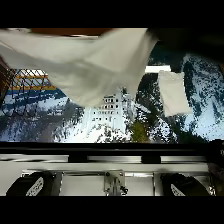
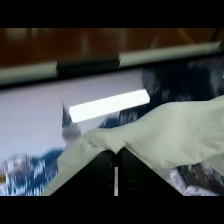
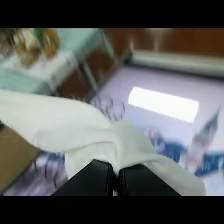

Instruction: Fold the shirts.

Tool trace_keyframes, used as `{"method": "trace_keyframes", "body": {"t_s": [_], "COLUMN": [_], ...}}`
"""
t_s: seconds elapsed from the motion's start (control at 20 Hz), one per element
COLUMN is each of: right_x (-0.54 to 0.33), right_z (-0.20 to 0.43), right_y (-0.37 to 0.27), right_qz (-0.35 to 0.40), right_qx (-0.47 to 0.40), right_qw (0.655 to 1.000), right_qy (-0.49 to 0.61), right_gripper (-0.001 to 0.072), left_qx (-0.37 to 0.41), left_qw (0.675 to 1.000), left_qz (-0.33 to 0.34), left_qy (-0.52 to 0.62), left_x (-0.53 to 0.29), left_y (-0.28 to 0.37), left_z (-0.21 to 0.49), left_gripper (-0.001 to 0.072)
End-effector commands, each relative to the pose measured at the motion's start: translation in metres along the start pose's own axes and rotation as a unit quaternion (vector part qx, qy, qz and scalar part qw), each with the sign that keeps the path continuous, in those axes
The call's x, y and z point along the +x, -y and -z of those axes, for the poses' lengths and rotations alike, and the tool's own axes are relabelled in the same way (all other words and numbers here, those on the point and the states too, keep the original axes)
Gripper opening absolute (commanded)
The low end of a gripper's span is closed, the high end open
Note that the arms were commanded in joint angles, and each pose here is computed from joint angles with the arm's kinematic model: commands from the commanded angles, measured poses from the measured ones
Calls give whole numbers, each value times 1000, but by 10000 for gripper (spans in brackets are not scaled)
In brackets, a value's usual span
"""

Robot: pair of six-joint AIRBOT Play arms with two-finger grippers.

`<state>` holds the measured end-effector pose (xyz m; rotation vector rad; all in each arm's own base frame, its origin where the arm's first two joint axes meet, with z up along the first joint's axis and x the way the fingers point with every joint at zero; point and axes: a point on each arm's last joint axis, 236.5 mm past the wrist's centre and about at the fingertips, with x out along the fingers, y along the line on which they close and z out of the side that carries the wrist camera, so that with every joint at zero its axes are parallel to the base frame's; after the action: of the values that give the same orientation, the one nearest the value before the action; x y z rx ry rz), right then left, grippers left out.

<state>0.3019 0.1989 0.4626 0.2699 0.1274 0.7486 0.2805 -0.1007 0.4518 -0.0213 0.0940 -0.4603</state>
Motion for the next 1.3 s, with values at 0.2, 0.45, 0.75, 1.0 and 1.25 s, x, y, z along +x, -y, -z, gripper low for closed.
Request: {"method": "trace_keyframes", "body": {"t_s": [0.2,0.45,0.75,1.0,1.25], "right_x": [-165,-88,-34,31,97], "right_z": [-123,8,223,377,433], "right_y": [-98,-33,60,147,217], "right_qz": [-9,41,82,179,234], "right_qx": [-87,-45,103,262,334], "right_qw": [973,994,876,821,826], "right_qy": [216,-89,-464,-474,-389], "right_gripper": [79,80,80,80,86], "left_qx": [43,-44,-54,-96,-223], "left_qw": [990,970,952,930,877], "left_qz": [-136,-79,-126,-130,-82], "left_qy": [6,-228,-274,-329,-418], "left_x": [-124,-70,-4,72,136], "left_y": [3,-7,-72,-118,-118], "left_z": [-26,117,210,277,384], "left_gripper": [37,38,37,37,60]}}
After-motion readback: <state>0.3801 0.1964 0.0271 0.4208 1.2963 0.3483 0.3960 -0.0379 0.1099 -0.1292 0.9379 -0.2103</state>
